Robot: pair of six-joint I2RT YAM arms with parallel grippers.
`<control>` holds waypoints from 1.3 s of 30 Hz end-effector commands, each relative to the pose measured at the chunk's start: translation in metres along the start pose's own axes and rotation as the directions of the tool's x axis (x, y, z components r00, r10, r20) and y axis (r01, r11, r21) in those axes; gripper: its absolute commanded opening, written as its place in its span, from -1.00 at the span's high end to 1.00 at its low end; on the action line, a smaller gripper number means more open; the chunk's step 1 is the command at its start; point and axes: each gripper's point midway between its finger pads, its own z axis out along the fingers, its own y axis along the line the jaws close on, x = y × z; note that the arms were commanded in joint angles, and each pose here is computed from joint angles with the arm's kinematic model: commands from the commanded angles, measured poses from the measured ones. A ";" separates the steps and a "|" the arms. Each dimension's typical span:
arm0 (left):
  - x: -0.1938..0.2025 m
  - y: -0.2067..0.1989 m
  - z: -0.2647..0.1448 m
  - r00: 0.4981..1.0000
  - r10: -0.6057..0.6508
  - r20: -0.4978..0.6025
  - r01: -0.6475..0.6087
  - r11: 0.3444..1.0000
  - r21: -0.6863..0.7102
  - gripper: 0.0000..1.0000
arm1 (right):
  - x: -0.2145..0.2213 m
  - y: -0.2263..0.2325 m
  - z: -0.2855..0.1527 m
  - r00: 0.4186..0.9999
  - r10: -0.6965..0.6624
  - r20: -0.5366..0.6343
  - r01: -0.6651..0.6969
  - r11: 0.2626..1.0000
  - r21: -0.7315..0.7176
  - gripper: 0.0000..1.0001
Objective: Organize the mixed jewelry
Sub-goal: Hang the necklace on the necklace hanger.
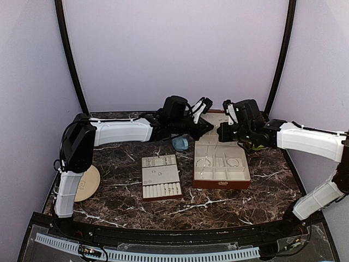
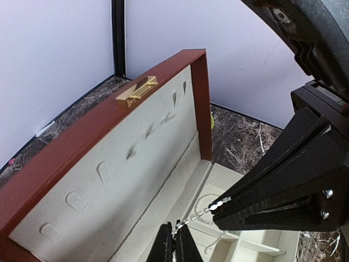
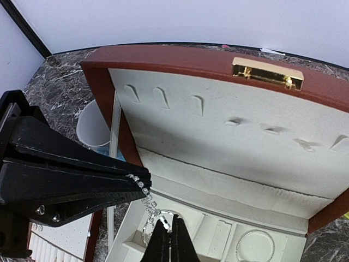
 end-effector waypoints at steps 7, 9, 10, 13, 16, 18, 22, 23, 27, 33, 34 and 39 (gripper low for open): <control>-0.033 0.000 0.011 0.991 0.033 0.130 -0.038 0.998 0.040 0.88 | -0.027 -0.023 -0.009 1.000 0.008 0.025 -0.009 0.999 0.047 1.00; -0.035 -0.004 0.012 0.989 0.037 0.142 -0.046 0.997 0.062 0.88 | -0.027 -0.027 -0.009 1.000 0.009 0.018 -0.010 0.999 0.051 1.00; -0.033 -0.004 0.013 0.989 0.037 0.144 -0.047 0.996 0.070 0.88 | -0.027 -0.028 -0.010 1.000 0.009 0.019 -0.010 0.999 0.050 1.00; -0.037 -0.006 0.014 0.987 0.041 0.156 -0.054 0.995 0.081 0.88 | -0.028 -0.032 -0.009 1.000 0.011 0.011 -0.012 0.998 0.058 1.00; -0.041 -0.008 0.013 0.984 0.047 0.170 -0.063 0.994 0.091 0.86 | -0.029 -0.035 -0.009 1.000 0.013 0.012 -0.013 0.998 0.062 1.00; -0.042 -0.010 0.013 0.983 0.050 0.174 -0.069 0.992 0.102 0.85 | -0.030 -0.036 -0.009 1.000 0.014 0.014 -0.015 0.998 0.064 1.00; -0.045 -0.014 0.012 0.982 0.058 0.180 -0.081 0.989 0.121 0.80 | -0.034 -0.036 -0.010 1.000 0.018 0.019 -0.019 0.998 0.060 1.00; -0.046 -0.015 0.012 0.982 0.059 0.182 -0.083 0.988 0.127 0.80 | -0.035 -0.036 -0.010 1.000 0.018 0.021 -0.019 0.998 0.057 1.00; -0.045 -0.017 0.012 0.982 0.062 0.178 -0.086 0.987 0.133 0.81 | -0.037 -0.036 -0.013 0.999 0.020 0.028 -0.021 0.998 0.060 1.00; -0.047 -0.018 0.011 0.982 0.054 0.183 -0.080 0.987 0.139 0.62 | -0.040 -0.038 -0.016 0.999 0.020 0.034 -0.022 0.997 0.068 1.00; -0.047 -0.017 0.011 0.982 0.051 0.183 -0.078 0.987 0.140 0.55 | -0.041 -0.039 -0.017 0.999 0.019 0.035 -0.022 0.997 0.069 1.00; -0.051 -0.020 0.005 0.979 0.053 0.195 -0.082 0.986 0.144 0.13 | -0.046 -0.043 -0.021 0.999 0.014 0.043 -0.018 0.996 0.086 1.00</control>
